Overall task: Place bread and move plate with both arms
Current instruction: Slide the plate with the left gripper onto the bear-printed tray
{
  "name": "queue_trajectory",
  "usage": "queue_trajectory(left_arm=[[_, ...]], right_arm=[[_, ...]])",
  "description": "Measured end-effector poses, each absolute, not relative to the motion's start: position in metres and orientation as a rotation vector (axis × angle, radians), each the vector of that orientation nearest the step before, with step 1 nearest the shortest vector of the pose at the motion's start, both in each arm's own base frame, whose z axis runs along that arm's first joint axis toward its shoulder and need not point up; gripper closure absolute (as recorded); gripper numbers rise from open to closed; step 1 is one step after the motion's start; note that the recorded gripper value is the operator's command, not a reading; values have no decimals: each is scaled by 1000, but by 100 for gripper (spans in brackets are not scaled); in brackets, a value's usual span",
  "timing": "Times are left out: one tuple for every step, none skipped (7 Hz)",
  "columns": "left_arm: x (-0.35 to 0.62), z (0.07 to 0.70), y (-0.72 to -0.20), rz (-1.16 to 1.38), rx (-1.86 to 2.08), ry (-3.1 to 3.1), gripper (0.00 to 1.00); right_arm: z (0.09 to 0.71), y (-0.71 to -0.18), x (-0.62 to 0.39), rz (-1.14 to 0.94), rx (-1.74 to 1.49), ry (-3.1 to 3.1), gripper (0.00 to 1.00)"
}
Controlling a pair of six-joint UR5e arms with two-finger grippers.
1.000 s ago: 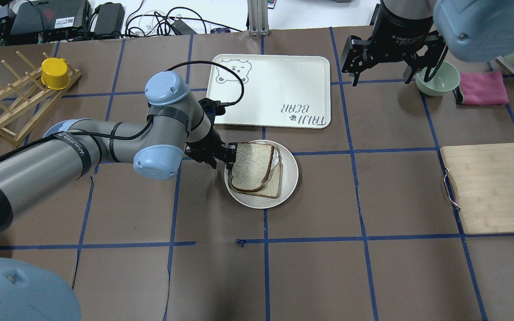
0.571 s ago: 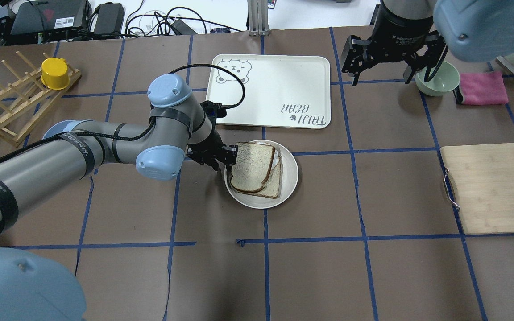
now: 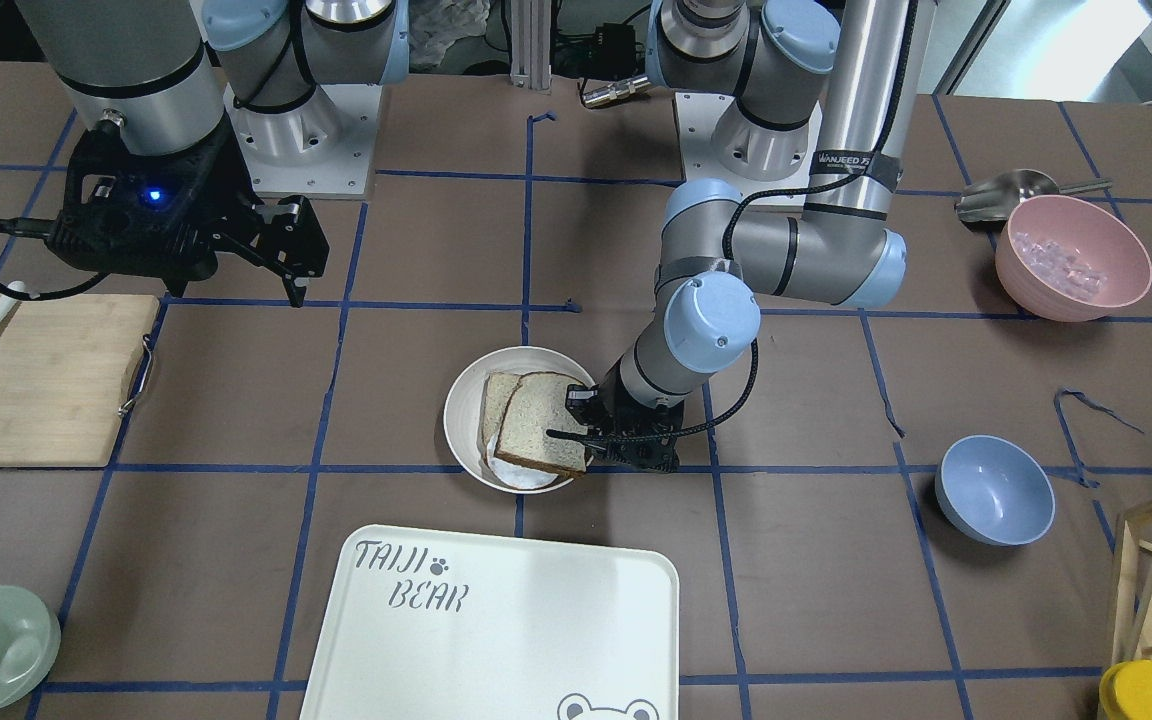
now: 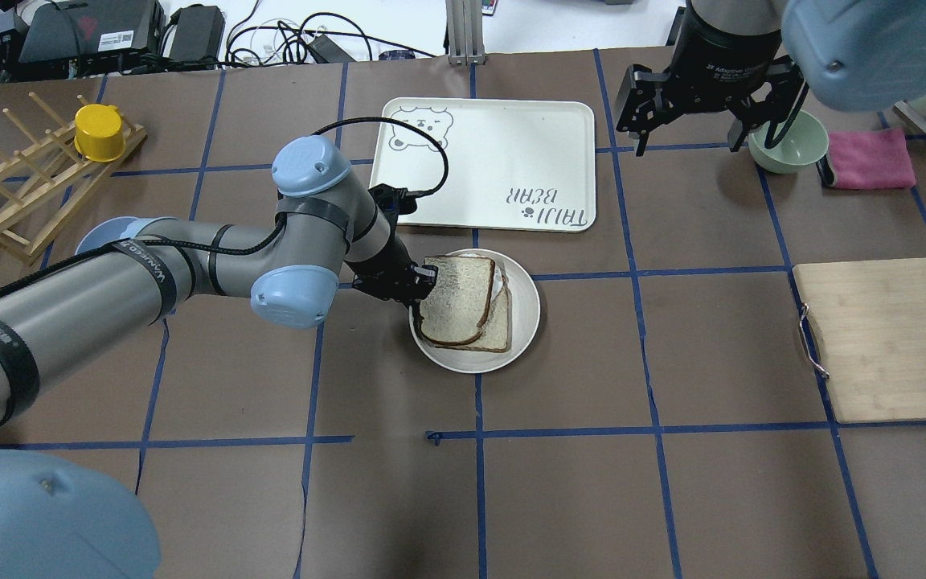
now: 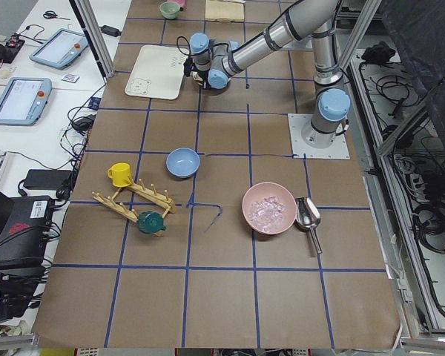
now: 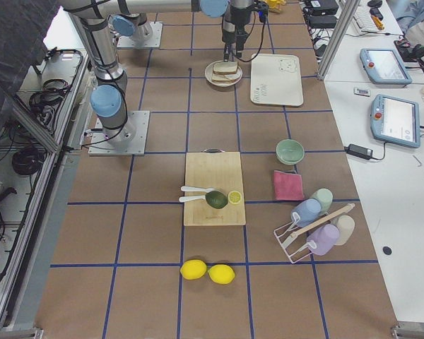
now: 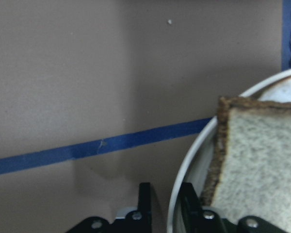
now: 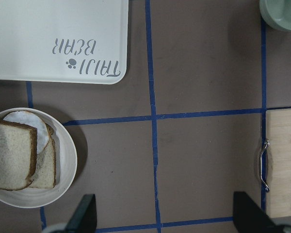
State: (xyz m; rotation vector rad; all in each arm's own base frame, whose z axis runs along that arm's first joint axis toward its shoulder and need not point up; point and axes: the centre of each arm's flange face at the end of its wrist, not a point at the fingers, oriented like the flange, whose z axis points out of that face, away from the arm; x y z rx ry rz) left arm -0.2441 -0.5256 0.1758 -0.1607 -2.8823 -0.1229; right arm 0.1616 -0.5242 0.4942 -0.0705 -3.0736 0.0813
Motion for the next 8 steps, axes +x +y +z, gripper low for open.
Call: queue_trajectory(left_arm=[[-246, 180, -526, -116, -130, -2876, 100], [-246, 192, -529, -88, -110, -2867, 100], [-246, 207, -536, -56, -99, -2852, 100], [-243, 223, -547, -35, -86, -2836, 100], [-237, 239, -558, -34, -65, -2822, 100], [-229, 251, -569, -33, -46, -2803, 100], [-223, 260, -584, -15, -33, -2780, 100], [-220, 270, -607, 24, -28, -2755, 100]], right_arm=[[494, -524, 161, 82, -71, -3074, 0], [494, -524, 161, 82, -72, -3074, 0], [494, -524, 162, 82, -71, -3074, 0], [494, -524, 162, 83, -70, -3074, 0], [494, -524, 162, 83, -70, -3074, 0], [494, -524, 162, 83, -70, -3074, 0], [494, -524, 162, 83, -71, -3074, 0], [494, -524, 162, 83, -71, -3074, 0]])
